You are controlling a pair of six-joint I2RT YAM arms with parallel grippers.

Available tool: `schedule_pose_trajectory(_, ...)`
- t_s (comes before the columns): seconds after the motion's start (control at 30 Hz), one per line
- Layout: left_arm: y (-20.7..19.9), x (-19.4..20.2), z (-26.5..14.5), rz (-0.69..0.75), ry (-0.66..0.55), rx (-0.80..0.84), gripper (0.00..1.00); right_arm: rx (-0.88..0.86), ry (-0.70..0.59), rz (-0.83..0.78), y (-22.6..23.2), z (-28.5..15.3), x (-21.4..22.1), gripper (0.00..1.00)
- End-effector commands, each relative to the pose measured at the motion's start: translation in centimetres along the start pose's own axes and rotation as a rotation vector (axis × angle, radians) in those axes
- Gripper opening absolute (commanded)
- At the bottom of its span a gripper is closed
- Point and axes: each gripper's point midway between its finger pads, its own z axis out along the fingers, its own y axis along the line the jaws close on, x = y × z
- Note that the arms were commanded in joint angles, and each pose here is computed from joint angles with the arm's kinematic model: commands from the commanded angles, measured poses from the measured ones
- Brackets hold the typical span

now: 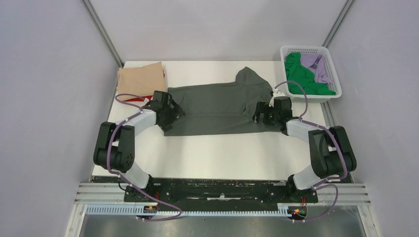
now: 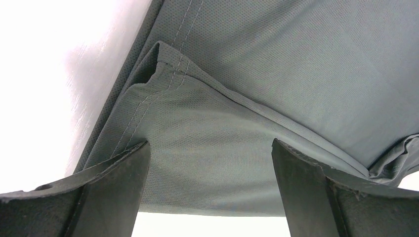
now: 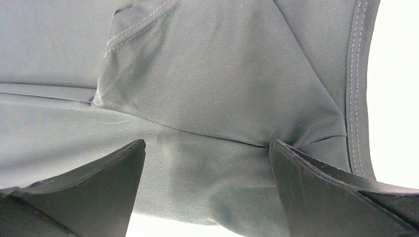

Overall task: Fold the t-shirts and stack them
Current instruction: Fold the flattened tshirt in 1/3 of the way

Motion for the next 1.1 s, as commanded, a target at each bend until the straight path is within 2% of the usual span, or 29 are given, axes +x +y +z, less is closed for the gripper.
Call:
schedule_pose_trajectory(0.0,6.4,2.2,0.8,0.063,0.050,-0.224,1.00,-0.071,0.108,0.114,-0.4,-0.2,4.3,0.98)
schedule_pose_trajectory(0.23,8.3,4.4,-1.2,0.063,0.088,-0.232,1.00,-0.042,0.173,0.125,-1.0,-3.3,7.8,0.99)
schedule_pose_trajectory(0.43,10.5,7.8,-3.3,0.001,0.135,-0.210,1.00,0.050,0.263,0.090,-2.4,-6.9,13.1,0.99)
schedule_pose_trajectory(0.73,12.4,10.2,-6.8,-0.009,0.109,-0.151,1.00,0.094,0.357,0.092,-2.4,-11.1,18.1,0.99)
schedule_pose_trajectory(0.9,12.7,9.8,-8.1,-0.001,0.046,-0.113,1.00,0.077,0.309,0.091,-1.8,-12.1,17.6,0.99)
schedule_pose_trajectory(1.07,9.7,7.0,-9.8,0.020,-0.029,-0.047,1.00,0.027,0.159,0.061,-0.5,-12.0,12.8,0.98)
